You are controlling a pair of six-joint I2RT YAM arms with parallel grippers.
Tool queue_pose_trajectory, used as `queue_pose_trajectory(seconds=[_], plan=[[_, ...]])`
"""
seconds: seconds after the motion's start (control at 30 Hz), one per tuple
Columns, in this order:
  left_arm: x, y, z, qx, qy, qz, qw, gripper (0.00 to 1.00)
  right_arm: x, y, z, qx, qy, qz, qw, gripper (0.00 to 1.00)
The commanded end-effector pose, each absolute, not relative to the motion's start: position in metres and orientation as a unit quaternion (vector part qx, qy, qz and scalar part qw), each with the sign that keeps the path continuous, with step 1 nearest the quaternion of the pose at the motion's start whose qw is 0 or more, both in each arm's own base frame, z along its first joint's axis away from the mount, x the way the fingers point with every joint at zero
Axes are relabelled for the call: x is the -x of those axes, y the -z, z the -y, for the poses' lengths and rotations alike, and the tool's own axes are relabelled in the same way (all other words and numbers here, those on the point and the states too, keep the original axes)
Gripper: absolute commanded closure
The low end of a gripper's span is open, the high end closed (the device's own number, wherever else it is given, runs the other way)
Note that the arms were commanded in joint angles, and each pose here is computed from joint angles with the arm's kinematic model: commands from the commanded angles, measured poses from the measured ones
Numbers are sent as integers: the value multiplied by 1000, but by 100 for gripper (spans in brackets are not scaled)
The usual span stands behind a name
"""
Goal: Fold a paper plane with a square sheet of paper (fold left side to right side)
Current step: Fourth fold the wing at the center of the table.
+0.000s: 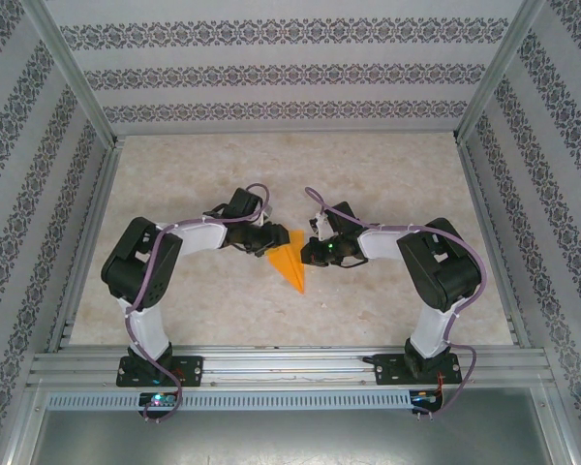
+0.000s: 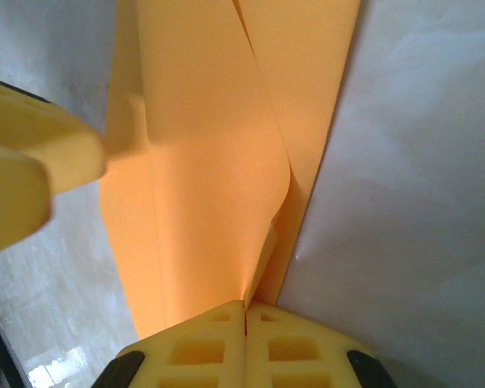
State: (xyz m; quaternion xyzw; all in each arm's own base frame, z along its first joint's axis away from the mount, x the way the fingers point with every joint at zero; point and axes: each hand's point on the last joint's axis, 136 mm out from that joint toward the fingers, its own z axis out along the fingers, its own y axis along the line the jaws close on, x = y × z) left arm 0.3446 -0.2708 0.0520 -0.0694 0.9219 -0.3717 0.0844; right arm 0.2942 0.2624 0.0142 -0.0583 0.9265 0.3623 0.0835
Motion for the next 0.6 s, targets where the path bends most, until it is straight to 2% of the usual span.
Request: queue_pose_trajectory(seconds=[0.0,0.2,0.4,0.57], plan=[[-347,-76,275,42,377,-919,103,60,-279,26,-242,36,-300,-952,45,100],[-342,-75,305,16,429,-901,68,83,-279,26,-242,35,-297,-953,45,100],[-340,-64,321,4,431,-901,48,91,-278,28,-240,34,-293,-955,42,100],[-338,-44,311,15,395,-917,42,96,-277,28,-239,35,-288,-956,40,100]])
